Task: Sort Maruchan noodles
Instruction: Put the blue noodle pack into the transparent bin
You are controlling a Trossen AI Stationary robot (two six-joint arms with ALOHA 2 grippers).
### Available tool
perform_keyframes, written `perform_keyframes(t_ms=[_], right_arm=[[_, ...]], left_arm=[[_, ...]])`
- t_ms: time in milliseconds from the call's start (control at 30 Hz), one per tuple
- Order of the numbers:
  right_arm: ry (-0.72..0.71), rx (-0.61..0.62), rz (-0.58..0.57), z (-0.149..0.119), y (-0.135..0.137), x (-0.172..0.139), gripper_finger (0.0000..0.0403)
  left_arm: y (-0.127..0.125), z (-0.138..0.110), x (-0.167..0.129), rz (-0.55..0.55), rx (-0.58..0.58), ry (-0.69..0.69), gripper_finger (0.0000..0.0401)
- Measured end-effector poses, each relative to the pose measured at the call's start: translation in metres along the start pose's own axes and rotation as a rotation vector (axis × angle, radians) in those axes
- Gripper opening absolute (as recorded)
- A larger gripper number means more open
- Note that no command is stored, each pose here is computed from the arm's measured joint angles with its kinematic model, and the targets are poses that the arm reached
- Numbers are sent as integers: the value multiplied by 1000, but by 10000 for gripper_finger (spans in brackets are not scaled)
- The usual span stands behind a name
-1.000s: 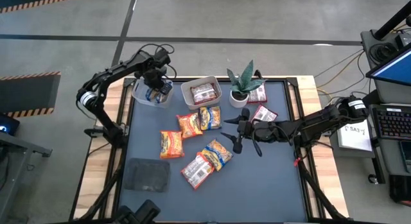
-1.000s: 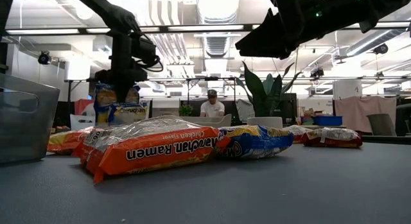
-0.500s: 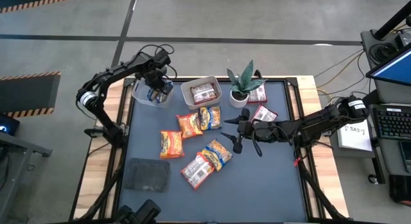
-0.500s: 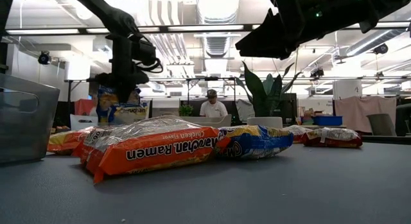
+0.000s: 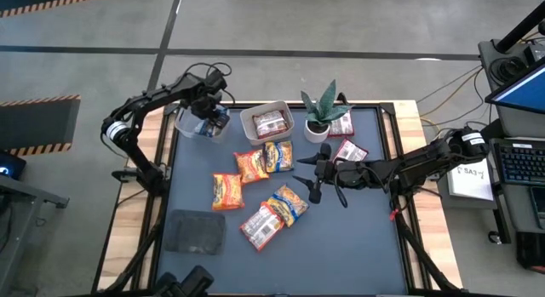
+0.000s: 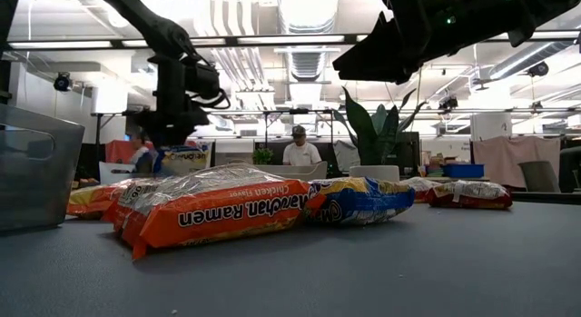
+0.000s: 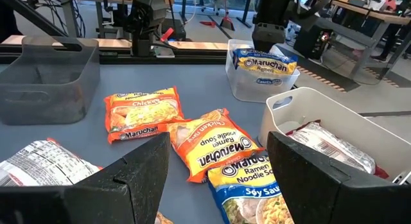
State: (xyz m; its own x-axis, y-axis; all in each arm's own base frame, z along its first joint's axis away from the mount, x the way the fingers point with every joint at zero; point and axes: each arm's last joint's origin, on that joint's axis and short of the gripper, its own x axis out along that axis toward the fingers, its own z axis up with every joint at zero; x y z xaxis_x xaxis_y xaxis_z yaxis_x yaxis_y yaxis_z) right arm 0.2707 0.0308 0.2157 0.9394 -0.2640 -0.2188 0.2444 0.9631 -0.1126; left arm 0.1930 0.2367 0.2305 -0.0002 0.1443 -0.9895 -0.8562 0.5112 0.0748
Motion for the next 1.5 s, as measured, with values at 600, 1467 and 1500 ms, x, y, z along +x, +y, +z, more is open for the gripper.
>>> perform_keyframes(t_ms=[600, 1467, 1500], right_arm=[[6, -5, 0, -1, 0, 0, 249], [13, -8, 0, -1, 0, 0, 249], [13, -8, 0, -1, 0, 0, 249]], left_arm=[[30, 8, -23, 289, 163, 7, 145], [38, -12, 36, 79, 100, 32, 1], [37, -11, 35, 57, 100, 25, 0]])
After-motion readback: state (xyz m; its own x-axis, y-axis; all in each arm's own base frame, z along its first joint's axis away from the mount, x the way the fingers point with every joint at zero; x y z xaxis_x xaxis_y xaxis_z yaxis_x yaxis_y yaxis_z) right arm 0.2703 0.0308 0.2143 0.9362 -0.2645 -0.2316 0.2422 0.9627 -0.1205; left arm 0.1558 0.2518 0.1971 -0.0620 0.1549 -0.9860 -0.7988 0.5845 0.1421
